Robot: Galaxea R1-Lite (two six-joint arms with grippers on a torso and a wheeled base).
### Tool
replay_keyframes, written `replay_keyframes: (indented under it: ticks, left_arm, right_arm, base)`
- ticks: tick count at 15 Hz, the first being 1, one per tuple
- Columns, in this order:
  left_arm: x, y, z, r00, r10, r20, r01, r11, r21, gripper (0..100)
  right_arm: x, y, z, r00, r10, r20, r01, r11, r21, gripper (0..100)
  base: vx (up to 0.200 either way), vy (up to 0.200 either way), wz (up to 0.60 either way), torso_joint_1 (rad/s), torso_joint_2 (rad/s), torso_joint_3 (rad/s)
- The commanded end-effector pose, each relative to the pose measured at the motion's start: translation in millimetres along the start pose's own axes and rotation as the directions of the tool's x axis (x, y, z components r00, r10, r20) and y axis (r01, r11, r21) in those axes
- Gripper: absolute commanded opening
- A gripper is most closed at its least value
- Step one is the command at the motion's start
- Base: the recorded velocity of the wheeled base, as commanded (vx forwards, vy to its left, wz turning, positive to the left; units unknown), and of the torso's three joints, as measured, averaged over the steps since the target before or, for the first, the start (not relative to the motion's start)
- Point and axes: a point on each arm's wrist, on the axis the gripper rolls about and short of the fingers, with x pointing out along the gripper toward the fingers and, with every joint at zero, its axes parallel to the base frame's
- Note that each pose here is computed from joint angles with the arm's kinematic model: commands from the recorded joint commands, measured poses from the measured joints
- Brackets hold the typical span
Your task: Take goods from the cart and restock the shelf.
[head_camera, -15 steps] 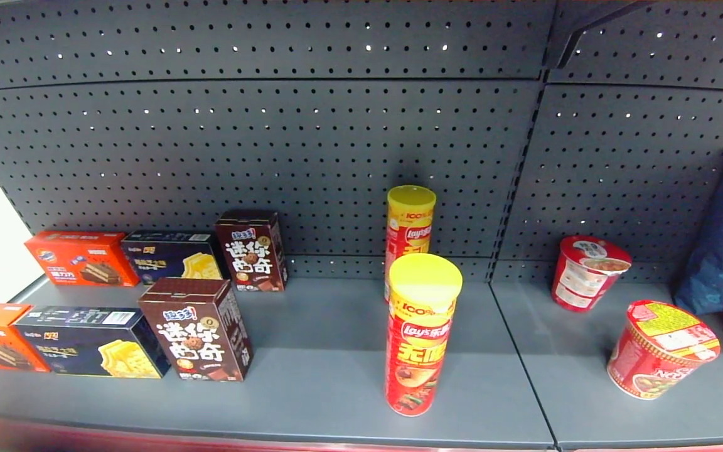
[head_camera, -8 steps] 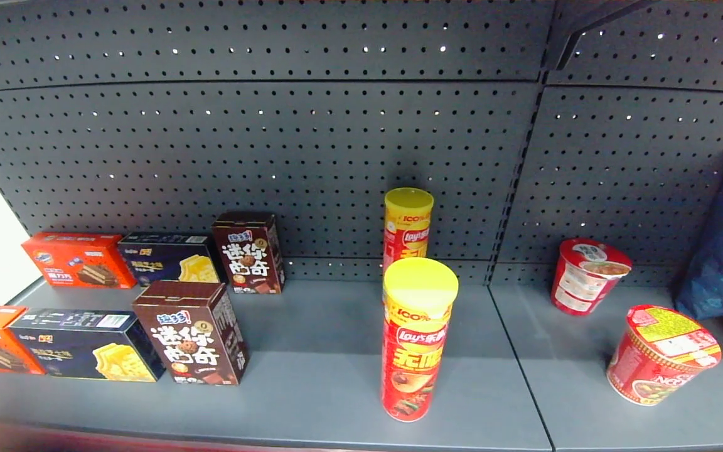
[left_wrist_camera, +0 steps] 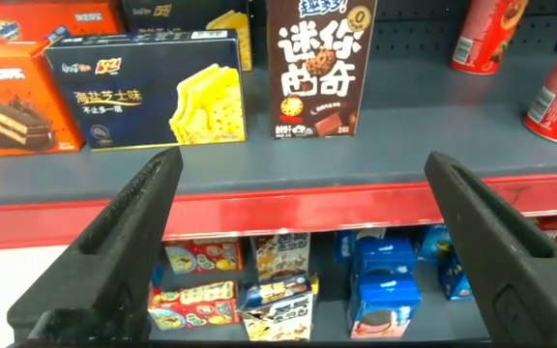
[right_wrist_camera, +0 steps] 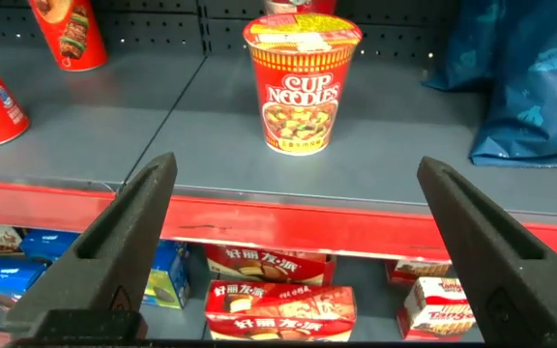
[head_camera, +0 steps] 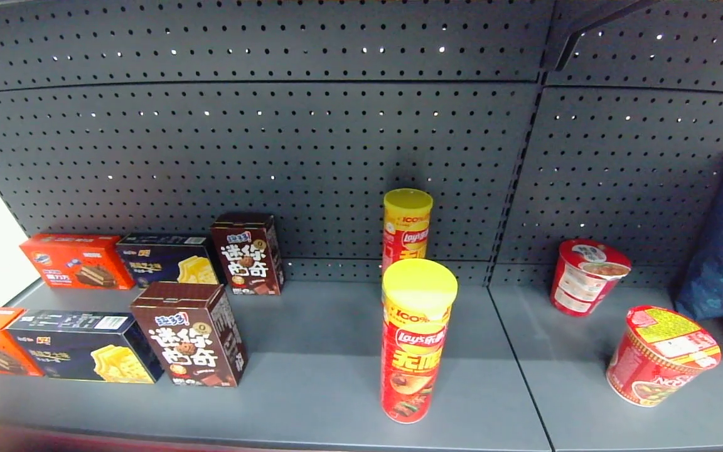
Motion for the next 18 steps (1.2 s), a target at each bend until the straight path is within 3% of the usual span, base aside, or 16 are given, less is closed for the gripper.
replay_keyframes:
  ticks: [1,18]
  left_arm:
    - [0.0,0.0,0.0,1.000,0.001,0.001,-0.001,1.000,-0.004,100]
    - [0.1,0.2,-0.4,1.000,0.009,0.000,-0.009,1.000,-0.009,100]
  right_arm:
    - [0.2,0.0,0.1,1.000,0.000,-0.003,0.000,1.000,0.000,100]
    - [0.2,-0.1,0.1,1.000,-0.003,-0.003,0.003,1.000,-0.002,100]
  base:
    - [0.000,0.000,0.00,0.000,0.00,0.000]
    - [0.000,0.000,0.00,0.000,0.00,0.000]
